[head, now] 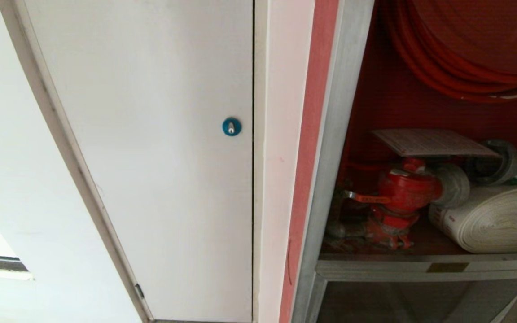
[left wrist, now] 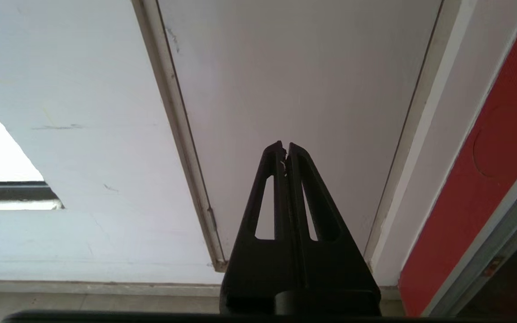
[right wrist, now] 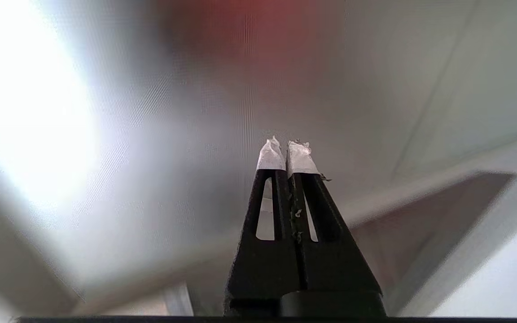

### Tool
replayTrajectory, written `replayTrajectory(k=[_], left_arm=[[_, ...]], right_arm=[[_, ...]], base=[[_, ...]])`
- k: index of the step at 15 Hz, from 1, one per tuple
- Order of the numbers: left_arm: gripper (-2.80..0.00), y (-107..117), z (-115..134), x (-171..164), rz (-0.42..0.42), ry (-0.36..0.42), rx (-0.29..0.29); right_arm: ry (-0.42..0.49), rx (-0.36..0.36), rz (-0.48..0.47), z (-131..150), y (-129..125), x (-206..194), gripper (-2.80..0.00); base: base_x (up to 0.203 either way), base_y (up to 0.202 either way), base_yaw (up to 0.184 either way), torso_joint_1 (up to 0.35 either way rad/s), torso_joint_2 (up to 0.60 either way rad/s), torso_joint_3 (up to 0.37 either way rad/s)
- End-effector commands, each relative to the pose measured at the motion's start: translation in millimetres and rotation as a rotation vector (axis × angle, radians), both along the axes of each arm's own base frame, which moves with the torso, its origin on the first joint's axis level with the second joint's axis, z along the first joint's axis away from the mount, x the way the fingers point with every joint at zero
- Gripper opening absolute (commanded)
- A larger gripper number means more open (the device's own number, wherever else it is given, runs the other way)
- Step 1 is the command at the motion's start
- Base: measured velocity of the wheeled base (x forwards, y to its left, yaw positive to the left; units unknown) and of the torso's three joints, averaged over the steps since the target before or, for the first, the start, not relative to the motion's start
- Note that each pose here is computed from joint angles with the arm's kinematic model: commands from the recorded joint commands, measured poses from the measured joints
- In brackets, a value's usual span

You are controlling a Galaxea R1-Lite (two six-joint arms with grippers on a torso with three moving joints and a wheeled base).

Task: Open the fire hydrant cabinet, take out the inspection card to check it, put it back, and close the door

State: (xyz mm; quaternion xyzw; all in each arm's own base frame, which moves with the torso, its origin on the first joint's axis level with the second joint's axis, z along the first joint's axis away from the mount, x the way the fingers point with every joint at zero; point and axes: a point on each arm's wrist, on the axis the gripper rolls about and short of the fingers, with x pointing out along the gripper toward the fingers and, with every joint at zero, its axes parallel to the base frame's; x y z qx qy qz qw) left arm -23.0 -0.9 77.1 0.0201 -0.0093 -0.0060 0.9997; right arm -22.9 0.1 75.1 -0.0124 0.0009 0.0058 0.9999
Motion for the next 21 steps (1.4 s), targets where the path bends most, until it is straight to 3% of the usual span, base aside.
replayTrajectory(k=[1, 21], left_arm=[[-2.80, 0.0, -1.6, 0.6, 0.000, 0.008, 0.000], [-2.80, 0.0, -1.6, 0.6, 0.000, 0.008, -0.002]], right_arm=[[-0.001, 0.000, 0.001, 0.0, 0.0, -0.1, -2.80], [-0.002, 0.000, 0.001, 0.0, 0.0, -0.1, -2.80]], base=[[-0.179, 0.000, 0.001, 0.000, 0.00, -0.004], [-0.196, 0.000, 0.001, 0.000, 0.00, 0.002]])
